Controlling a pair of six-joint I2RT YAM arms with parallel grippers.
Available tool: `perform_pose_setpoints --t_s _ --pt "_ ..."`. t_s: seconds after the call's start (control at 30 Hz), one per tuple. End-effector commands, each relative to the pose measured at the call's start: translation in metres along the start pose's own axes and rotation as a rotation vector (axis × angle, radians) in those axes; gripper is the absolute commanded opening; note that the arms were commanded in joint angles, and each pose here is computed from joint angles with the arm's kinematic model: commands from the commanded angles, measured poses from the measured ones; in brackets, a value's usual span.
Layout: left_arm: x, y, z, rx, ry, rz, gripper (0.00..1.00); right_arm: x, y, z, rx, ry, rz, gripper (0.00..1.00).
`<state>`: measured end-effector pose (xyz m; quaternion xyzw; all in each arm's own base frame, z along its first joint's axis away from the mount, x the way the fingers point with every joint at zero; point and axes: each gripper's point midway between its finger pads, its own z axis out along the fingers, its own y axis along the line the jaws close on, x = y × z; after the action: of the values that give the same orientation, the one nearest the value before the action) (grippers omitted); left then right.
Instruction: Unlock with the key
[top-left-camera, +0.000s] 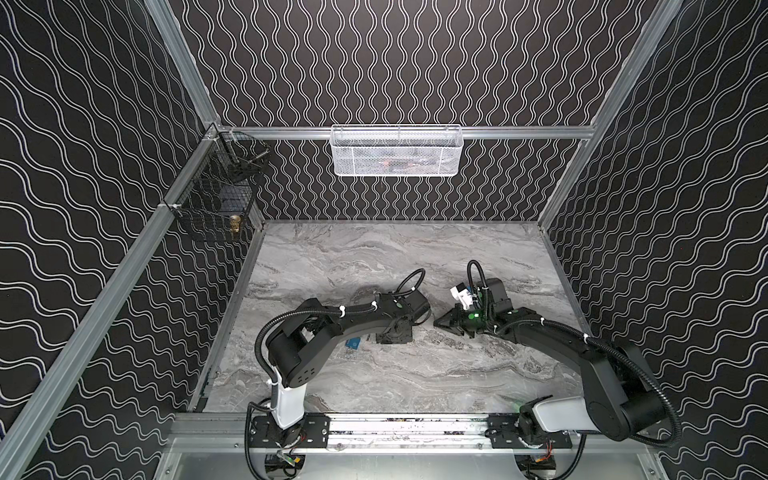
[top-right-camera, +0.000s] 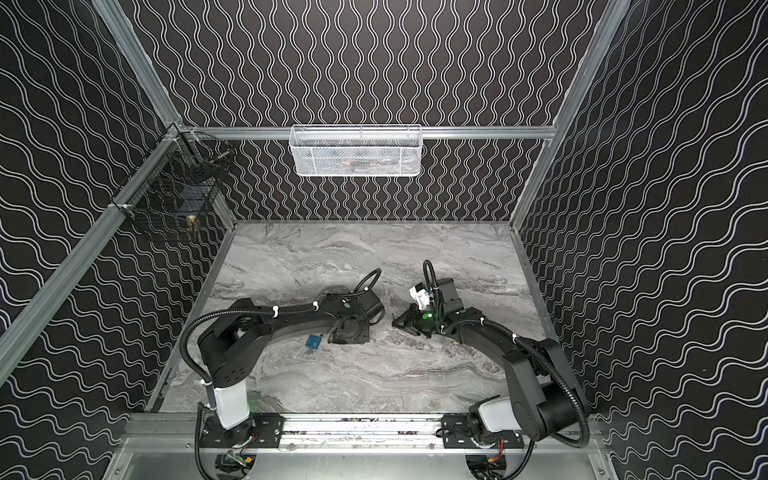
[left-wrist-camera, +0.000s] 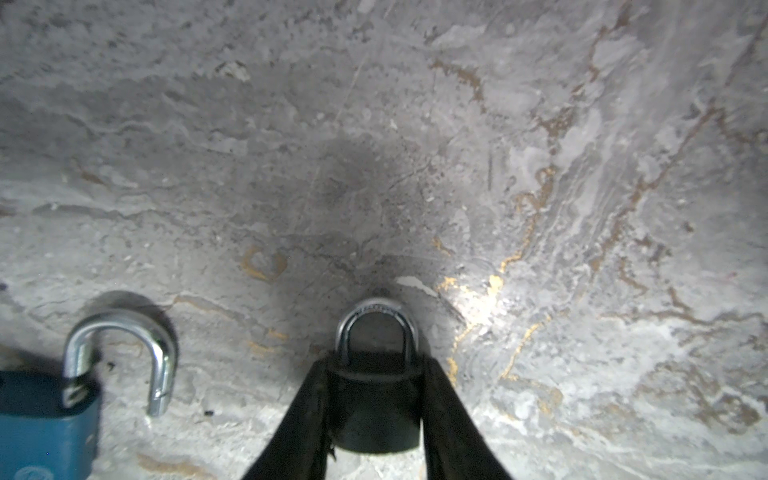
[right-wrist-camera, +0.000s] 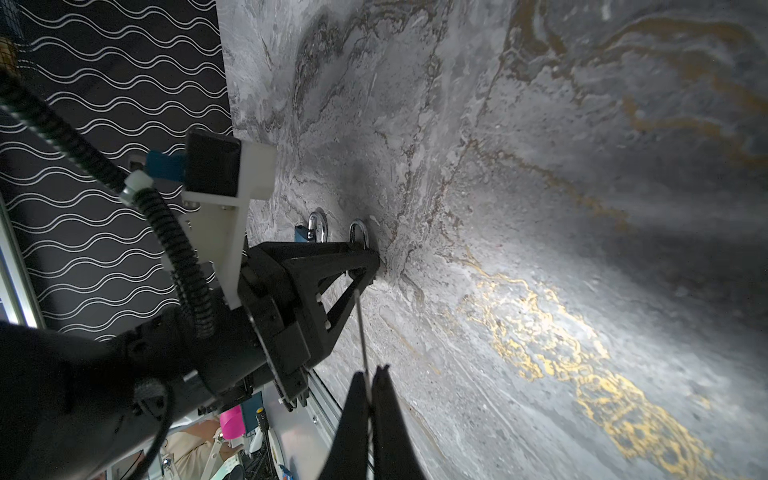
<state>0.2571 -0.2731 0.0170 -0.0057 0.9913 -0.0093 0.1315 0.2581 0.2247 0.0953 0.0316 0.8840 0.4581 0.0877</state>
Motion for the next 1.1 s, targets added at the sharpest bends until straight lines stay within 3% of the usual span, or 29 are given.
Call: perform_pose_setpoints --t_s 0.0,0.5,0.7,1.07 --pt "0.004 -0.002 -0.005 0.026 0.021 0.001 0.27 -0.003 0.008 -0.002 -0.02 -0.008 -0.032 0.0" --pt "-0.041 0.013 -0.075 0.15 -0.228 -0.206 0.17 0.013 0.036 0.002 -0.033 -0.007 -0.108 0.0" --pt "-0.048 0.024 -0.089 0.221 -0.277 -0.341 0.16 0.032 0.052 0.019 -0.067 -0.008 -0.126 0.0" --pt "-0.054 0.028 -0.112 0.293 -0.308 -0.413 0.13 0.052 0.086 0.05 -0.142 -0.031 -0.188 0.0"
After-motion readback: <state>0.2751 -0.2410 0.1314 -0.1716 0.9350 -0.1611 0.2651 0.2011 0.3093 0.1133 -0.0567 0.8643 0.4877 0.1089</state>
